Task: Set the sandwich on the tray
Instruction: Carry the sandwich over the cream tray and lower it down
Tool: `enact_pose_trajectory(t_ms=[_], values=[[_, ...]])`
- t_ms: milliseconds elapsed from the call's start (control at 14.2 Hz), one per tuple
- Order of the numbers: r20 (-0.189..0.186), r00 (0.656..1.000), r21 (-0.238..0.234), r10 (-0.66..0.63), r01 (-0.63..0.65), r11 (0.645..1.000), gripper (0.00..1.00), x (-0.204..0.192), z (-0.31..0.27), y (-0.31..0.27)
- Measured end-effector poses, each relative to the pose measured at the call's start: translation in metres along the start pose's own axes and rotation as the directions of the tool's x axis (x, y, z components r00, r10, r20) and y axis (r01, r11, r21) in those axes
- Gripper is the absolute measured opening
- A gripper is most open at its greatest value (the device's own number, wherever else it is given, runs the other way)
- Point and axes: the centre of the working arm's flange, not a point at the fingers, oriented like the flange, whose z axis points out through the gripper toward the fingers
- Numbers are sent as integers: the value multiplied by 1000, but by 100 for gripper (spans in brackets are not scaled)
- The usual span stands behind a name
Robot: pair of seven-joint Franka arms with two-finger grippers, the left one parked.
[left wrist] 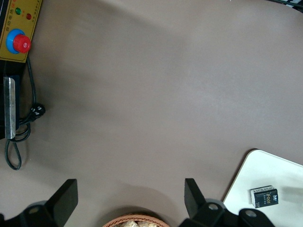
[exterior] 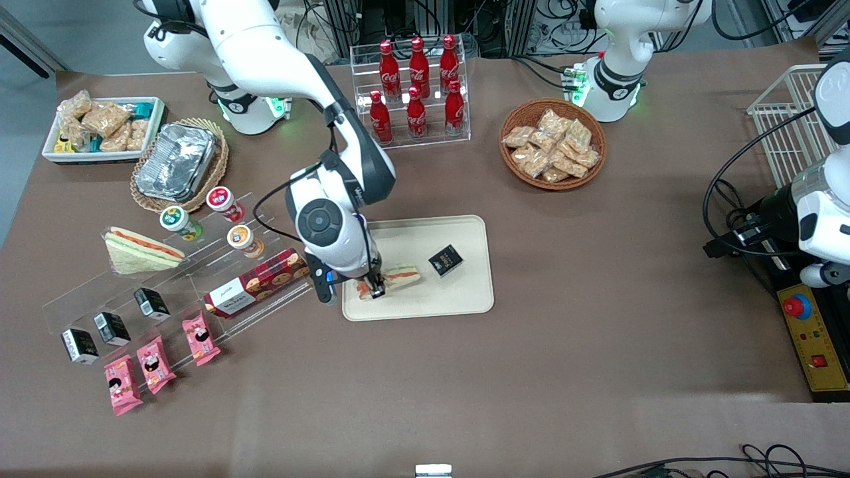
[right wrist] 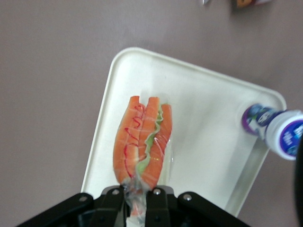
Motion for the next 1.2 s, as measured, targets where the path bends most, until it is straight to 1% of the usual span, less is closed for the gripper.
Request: enact_pose_trajectory(t_ms=[211, 352, 492, 562, 773, 914, 984, 1055, 1125, 1195], values=[[-11, 999, 35, 34, -34, 999, 15, -22, 17, 2], [-18, 999, 51, 41, -40, 998, 15, -26, 26, 2], [-25, 999, 64, 44, -42, 997, 16, -24, 34, 0], [-28, 999, 69, 45, -43, 997, 21, -23, 36, -1], [-27, 998, 80, 52, -49, 996, 50, -19, 32, -5], [-22, 998, 94, 56, -54, 994, 67, -16, 24, -8], [-20, 999, 100, 50, -48, 994, 78, -15, 18, -10], [-19, 999, 102, 26, -24, 994, 87, -13, 11, -12], [-19, 1000, 95, -17, 19, 995, 95, -7, 3, -13], [-19, 997, 75, -79, 80, 994, 100, 4, -7, -15]])
